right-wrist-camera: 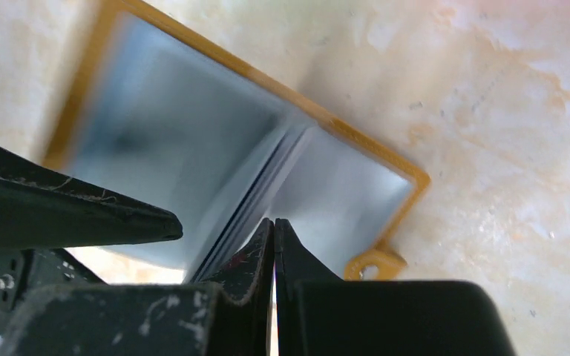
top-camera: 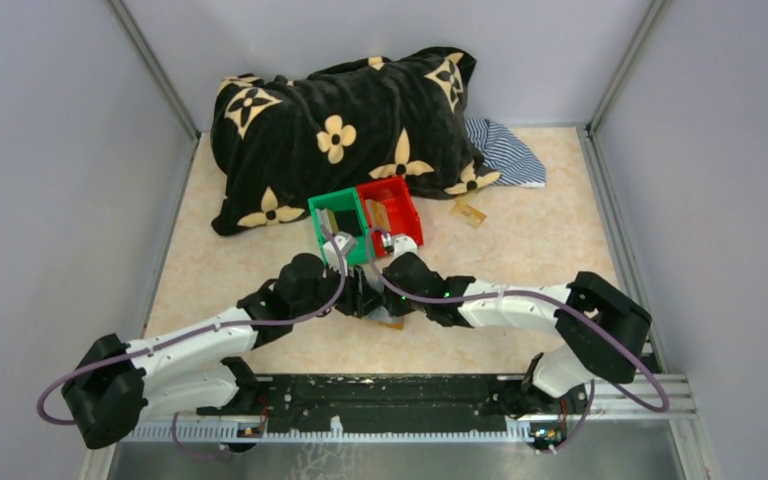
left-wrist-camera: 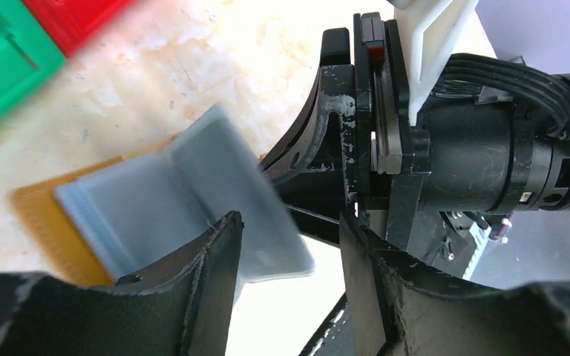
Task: Take the credit cards out of the card holder
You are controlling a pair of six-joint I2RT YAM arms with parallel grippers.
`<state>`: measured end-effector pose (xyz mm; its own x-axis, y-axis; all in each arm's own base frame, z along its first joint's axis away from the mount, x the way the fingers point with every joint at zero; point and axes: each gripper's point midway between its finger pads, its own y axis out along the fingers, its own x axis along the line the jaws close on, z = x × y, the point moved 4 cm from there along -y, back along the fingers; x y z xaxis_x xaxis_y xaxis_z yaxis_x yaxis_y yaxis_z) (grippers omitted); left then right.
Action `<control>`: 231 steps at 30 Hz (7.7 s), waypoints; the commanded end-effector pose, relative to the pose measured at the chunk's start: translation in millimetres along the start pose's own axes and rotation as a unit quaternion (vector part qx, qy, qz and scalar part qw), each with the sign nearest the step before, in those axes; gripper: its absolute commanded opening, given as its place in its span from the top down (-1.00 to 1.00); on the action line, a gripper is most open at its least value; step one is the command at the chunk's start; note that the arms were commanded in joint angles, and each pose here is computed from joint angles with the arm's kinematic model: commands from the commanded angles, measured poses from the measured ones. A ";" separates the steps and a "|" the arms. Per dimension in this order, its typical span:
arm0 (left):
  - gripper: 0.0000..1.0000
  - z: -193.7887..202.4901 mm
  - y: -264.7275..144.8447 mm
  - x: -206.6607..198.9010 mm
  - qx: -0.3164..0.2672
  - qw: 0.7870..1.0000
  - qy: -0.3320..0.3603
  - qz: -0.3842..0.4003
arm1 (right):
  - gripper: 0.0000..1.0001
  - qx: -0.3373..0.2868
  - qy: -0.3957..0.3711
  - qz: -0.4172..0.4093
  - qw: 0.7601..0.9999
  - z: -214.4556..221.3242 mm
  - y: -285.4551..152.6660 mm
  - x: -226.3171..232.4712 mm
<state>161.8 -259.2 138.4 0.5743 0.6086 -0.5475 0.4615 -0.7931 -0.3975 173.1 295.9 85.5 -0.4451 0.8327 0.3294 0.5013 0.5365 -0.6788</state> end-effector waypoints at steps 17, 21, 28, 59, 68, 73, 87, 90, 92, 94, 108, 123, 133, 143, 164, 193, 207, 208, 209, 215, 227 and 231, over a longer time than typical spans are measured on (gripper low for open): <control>-0.14 13.9 -18.0 31.0 -0.007 0.996 -0.007 -0.093 | 1.00 -0.015 -0.003 -0.010 1.000 -8.6 15.3 12.1; -0.13 32.2 -10.3 45.2 0.013 0.994 -0.017 -0.109 | 1.00 -0.030 0.001 0.014 0.999 -12.7 1.6 2.0; -0.10 47.2 2.5 49.2 0.027 0.995 -0.033 -0.093 | 1.00 -0.083 0.025 0.037 0.996 -31.4 -31.7 -8.6; 0.13 82.1 -17.2 107.9 0.025 0.985 -0.101 -0.138 | 0.29 -0.025 0.104 -0.115 0.988 18.1 28.8 19.4; 0.16 91.2 -15.9 110.8 0.052 0.981 -0.113 -0.147 | 0.41 -0.046 0.149 -0.140 0.978 19.4 25.0 7.7; 0.18 95.6 -14.8 111.3 0.065 0.980 -0.117 -0.147 | 0.62 -0.061 0.155 -0.150 0.975 16.4 20.4 6.0; 0.19 99.6 -6.4 111.3 0.087 0.979 -0.123 -0.140 | 1.00 -0.081 0.153 -0.157 0.972 8.5 5.4 1.7; 0.20 101.0 -5.0 110.4 0.091 0.978 -0.127 -0.135 | 1.00 -0.088 0.165 -0.165 0.968 5.0 1.0 -4.2; 0.21 102.9 -5.5 109.2 0.093 0.978 -0.133 -0.132 | 1.00 -0.092 0.175 -0.173 0.965 4.0 -1.4 -9.5; 0.21 105.0 -6.5 106.7 0.094 0.978 -0.141 -0.125 | 1.00 -0.097 0.185 -0.176 0.962 1.8 -1.5 -15.8; 0.25 117.0 -4.3 100.2 0.116 0.973 -0.167 -0.110 | 1.00 -0.067 0.145 -0.115 0.980 13.6 -19.0 -15.0; 0.27 111.7 -4.2 89.5 0.131 0.971 -0.163 -0.120 | 1.00 0.002 0.188 -0.021 0.982 48.1 -30.9 -44.2; 0.28 112.3 -3.1 84.7 0.137 0.971 -0.168 -0.104 | 1.00 0.039 0.188 -0.011 0.981 65.4 -7.3 -43.4; 0.27 112.3 -11.8 85.4 0.130 0.970 -0.169 -0.115 | 1.00 0.021 0.174 -0.018 0.984 36.2 11.5 -53.7; 0.20 23.9 -4.6 71.3 0.061 0.988 -0.093 -0.104 | 1.00 -0.034 0.159 -0.066 0.985 13.7 -16.3 -50.8; 0.26 86.1 -1.8 70.5 0.128 0.975 -0.178 0.022 | 0.43 -0.030 0.186 -0.114 0.975 20.3 -11.9 -39.0; 0.27 90.7 0.7 71.5 0.130 0.971 -0.202 0.022 | 0.36 -0.011 0.198 -0.152 0.968 35.0 -0.3 -33.6; 0.27 91.8 0.3 71.8 0.131 0.970 -0.203 0.021 | 0.35 -0.011 0.201 -0.159 0.967 34.9 1.4 -31.9; 0.27 92.4 -0.1 72.3 0.130 0.970 -0.204 0.020 | 0.34 -0.010 0.202 -0.165 0.965 35.6 3.0 -30.5; 0.28 95.3 -0.3 73.6 0.134 0.969 -0.207 0.016 | 0.34 -0.018 0.210 -0.188 0.959 35.6 4.1 -26.1; 0.28 98.1 3.6 76.4 0.143 0.966 -0.215 0.010 | 0.70 -0.038 0.206 -0.258 0.943 26.4 -9.4 -10.0; 0.28 101.3 5.0 78.4 0.150 0.964 -0.220 0.006 | 0.70 -0.046 0.189 -0.291 0.937 21.6 -15.9 0.0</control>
<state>149.3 -227.6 43.2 0.2726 0.5021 -0.8208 0.2287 -0.8624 -0.4516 153.6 265.0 47.9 -0.2607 0.5404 0.8000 0.3873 0.8176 -0.4261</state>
